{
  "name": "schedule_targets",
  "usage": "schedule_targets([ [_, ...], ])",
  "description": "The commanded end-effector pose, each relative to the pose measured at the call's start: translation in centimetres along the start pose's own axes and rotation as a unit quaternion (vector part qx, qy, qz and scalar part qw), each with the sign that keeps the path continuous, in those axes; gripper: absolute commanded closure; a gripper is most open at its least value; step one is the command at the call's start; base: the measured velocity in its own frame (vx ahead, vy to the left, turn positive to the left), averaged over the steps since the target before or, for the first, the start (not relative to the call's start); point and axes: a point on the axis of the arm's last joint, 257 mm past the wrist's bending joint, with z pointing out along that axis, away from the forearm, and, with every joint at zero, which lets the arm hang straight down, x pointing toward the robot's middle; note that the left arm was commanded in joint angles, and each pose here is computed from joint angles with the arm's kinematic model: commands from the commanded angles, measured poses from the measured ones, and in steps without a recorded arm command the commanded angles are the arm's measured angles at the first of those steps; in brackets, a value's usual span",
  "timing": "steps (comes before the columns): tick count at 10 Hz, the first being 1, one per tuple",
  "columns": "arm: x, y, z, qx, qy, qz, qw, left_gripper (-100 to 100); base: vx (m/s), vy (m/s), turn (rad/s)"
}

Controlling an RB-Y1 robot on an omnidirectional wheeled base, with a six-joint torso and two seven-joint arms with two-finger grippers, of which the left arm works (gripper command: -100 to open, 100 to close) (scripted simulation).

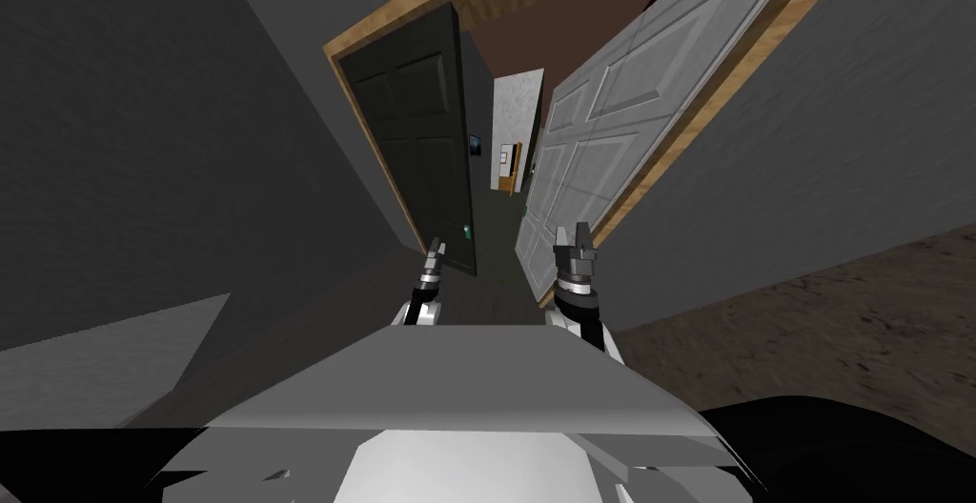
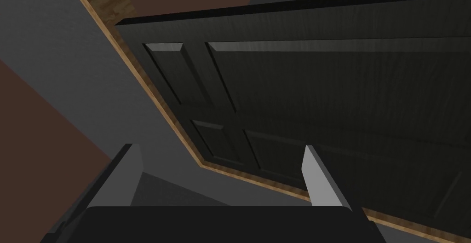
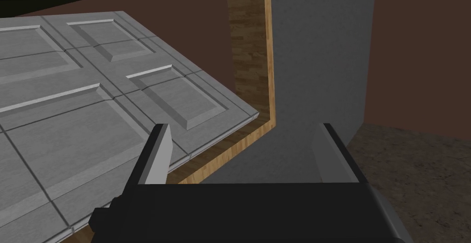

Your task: Push the door open

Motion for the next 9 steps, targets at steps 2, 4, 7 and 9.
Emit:
schedule_targets([
  [2,0.8,2.0,-0.29,-0.017,0.011,-0.01,0.9997,-100,0.062,0.034,-0.001],
  [4,2.0,4.2,-0.67,-0.036,0.024,-0.022,0.9988,-100,0.095,0.057,-0.008],
  [7,3.2,6.4,-1.15,-0.055,0.037,-0.034,0.9972,-100,0.088,0.057,-0.006],
  [9,3.8,7.4,-1.42,-0.065,0.043,-0.039,0.9962,-100,0.048,0.04,-0.003],
])
